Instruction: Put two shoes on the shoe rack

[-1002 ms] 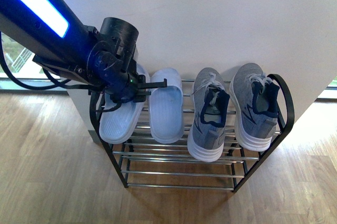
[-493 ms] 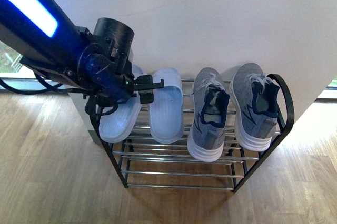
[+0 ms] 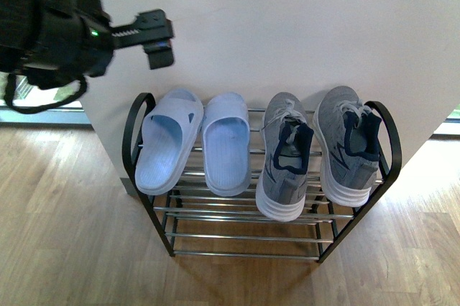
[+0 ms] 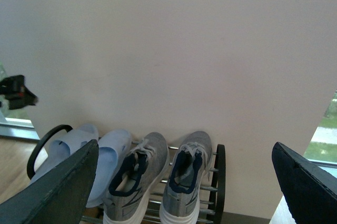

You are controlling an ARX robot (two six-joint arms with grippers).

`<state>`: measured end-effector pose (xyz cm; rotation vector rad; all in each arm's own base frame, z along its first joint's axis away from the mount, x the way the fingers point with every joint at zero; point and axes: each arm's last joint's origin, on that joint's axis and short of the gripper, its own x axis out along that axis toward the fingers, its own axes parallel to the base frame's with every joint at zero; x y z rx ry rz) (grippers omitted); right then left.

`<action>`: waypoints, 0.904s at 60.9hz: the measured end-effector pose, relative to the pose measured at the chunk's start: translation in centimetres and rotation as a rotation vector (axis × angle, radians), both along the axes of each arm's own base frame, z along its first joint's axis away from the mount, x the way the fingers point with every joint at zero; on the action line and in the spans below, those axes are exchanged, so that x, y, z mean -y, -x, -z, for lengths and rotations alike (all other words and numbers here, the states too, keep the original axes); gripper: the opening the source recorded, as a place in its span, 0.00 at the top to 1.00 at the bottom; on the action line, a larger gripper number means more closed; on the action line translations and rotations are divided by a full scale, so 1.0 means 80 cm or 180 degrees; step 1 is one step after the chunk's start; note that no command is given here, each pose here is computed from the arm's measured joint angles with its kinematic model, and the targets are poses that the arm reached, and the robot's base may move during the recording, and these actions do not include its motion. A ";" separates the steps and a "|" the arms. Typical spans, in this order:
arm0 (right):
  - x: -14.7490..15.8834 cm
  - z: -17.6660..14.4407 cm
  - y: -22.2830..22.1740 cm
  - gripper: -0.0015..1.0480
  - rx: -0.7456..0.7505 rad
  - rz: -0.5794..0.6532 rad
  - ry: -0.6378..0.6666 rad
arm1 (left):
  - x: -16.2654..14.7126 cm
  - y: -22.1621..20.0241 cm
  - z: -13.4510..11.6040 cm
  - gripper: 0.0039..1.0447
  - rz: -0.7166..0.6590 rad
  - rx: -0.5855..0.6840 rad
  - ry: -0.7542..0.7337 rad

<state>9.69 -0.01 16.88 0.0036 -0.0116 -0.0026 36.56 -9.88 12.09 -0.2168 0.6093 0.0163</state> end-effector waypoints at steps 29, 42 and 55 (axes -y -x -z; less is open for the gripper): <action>0.000 0.000 0.000 0.09 0.0000 0.0000 0.0000 | -0.112 0.187 -0.117 0.09 -0.0925 0.0610 -0.0302; 0.000 0.000 0.000 0.09 0.0001 0.0000 0.0000 | -0.117 0.219 -0.123 0.09 -0.0935 0.0706 -0.0244; 0.000 0.000 0.000 0.09 0.0000 0.0001 0.0000 | -0.122 0.231 -0.102 0.33 -0.0069 0.1670 -0.0375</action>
